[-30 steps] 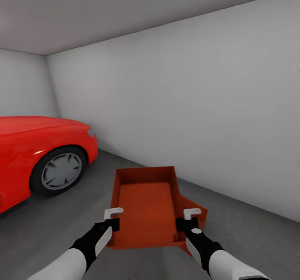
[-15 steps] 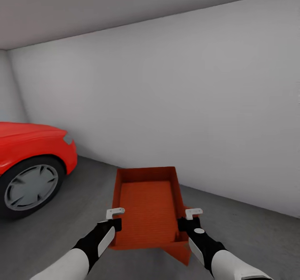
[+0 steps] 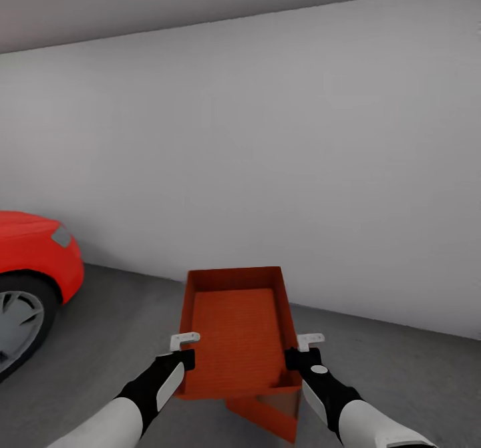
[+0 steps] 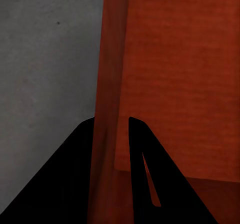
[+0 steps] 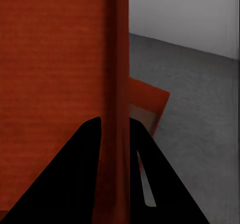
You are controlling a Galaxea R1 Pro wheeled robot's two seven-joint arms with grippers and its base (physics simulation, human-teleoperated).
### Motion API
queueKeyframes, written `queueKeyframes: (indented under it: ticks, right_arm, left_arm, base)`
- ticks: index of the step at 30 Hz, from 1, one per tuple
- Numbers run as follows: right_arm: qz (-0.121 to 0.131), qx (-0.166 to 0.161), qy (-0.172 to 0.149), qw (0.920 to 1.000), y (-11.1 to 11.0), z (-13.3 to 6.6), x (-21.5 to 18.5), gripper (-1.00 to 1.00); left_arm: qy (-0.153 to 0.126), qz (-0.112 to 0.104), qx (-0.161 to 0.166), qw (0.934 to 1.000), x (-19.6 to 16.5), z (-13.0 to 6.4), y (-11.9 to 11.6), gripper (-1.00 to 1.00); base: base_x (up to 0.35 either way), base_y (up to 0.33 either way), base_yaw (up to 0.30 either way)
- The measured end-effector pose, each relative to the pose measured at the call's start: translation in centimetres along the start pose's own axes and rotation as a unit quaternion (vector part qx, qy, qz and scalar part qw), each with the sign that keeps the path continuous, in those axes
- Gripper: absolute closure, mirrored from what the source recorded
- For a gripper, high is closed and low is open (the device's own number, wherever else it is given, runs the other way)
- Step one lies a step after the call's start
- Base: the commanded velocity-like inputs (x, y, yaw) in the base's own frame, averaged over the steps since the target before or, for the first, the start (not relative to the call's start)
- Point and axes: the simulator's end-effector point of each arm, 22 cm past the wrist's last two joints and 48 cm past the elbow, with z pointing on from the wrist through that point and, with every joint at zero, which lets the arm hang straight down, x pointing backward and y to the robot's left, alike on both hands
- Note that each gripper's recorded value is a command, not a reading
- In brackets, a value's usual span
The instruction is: Move the two storage containers from the living room to the garage. In the garage, place one container on the floor and stack the other container on top of it (either order is fine).
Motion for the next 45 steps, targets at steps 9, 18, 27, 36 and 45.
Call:
queueKeyframes:
  ticks: [9, 18, 27, 36, 45]
  right_arm:
    - [0.0, 0.0, 0.001, 1.0, 0.06, -0.01, 0.02, 1.0]
    - [0.0, 0.0, 0.001, 1.0, 0.04, 0.0, 0.02, 1.0]
    - [0.0, -0.001, 0.001, 1.0, -0.1, 0.02, 0.04, 1.0]
    - [0.0, -0.001, 0.001, 1.0, -0.02, 0.01, 0.07, 1.0]
    - [-0.005, -0.001, 0.0, 1.0, 0.64, 0.0, -0.06, 1.0]
  left_arm:
    - [0.0, 0.001, 0.0, 1.0, -0.02, 0.0, 0.06, 1.0]
    - [0.001, 0.0, 0.0, 1.0, 0.01, 0.01, 0.04, 1.0]
    - [0.001, 0.0, -0.001, 1.0, 0.05, -0.03, -0.08, 1.0]
    - [0.002, 0.0, -0.001, 1.0, 0.06, -0.02, -0.01, 1.0]
    - [0.002, -0.011, 0.004, 0.9999, 0.34, 0.27, 0.62, 1.0]
  base:
    - [0.319, 0.178, -0.286]
    - [0.319, 0.178, -0.286]
    - [0.308, 0.197, -0.22]
    - [0.304, 0.207, -0.01]
    - [0.068, 0.046, 0.0]
